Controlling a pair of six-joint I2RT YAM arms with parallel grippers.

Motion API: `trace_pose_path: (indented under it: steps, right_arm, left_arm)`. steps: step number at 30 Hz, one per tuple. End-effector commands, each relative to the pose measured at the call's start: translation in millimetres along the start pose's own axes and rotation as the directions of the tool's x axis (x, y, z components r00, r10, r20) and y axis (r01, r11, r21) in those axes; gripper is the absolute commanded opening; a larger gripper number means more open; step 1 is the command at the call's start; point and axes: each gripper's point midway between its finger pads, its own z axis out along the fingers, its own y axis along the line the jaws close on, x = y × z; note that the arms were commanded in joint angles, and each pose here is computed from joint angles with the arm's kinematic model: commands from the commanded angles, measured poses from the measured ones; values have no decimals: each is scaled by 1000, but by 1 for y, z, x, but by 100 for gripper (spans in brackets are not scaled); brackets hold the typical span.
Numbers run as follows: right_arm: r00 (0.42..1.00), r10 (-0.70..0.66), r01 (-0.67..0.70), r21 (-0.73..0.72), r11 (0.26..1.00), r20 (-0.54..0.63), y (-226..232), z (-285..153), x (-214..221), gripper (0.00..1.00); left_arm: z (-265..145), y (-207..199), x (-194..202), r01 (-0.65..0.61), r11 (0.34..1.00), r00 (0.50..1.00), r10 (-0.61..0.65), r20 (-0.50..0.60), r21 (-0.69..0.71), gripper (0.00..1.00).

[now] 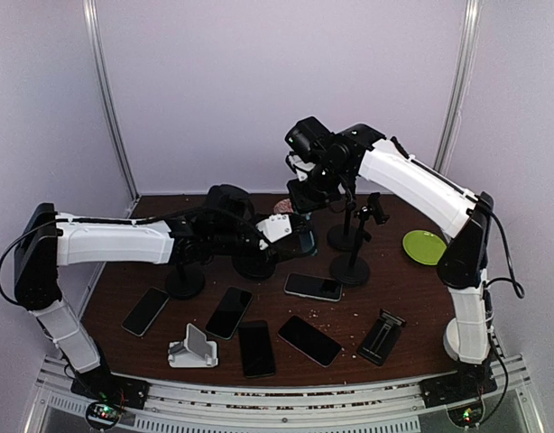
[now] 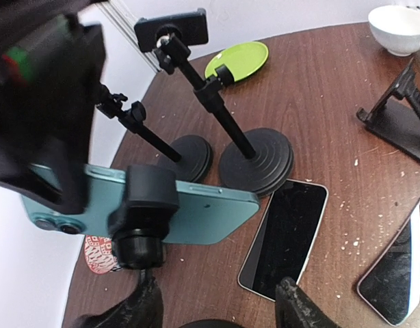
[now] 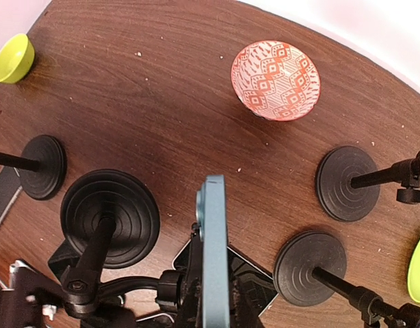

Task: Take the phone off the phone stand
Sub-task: Hold the phone stand.

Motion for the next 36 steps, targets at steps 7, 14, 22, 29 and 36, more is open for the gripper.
trace_pose_path:
  steps: [7,14,22,29,36]
  right_arm:
    - [987,120,-93,-238,967,103,31,-61,-28,0]
    - [986,146,-116,-283,952,85,38,-64,-26,0]
    - [986,158,-132,-349,928,45,52,-64,-20,0]
    - [987,160,-138,-378,915,28,58,-67,-16,0]
    - [987,158,-134,-366,921,37,54,-69,-18,0]
  left_arm:
    - [9,55,-12,-45,951,997,61,43,-304,56]
    - [15,66,-16,-93,920,993,116,38,-380,55]
    - [30,66,-14,-144,915,986,164,22,-376,52]
    - [38,72,-16,-173,904,980,196,20,-390,31]
    - [34,61,-17,-164,921,978,198,63,-354,10]
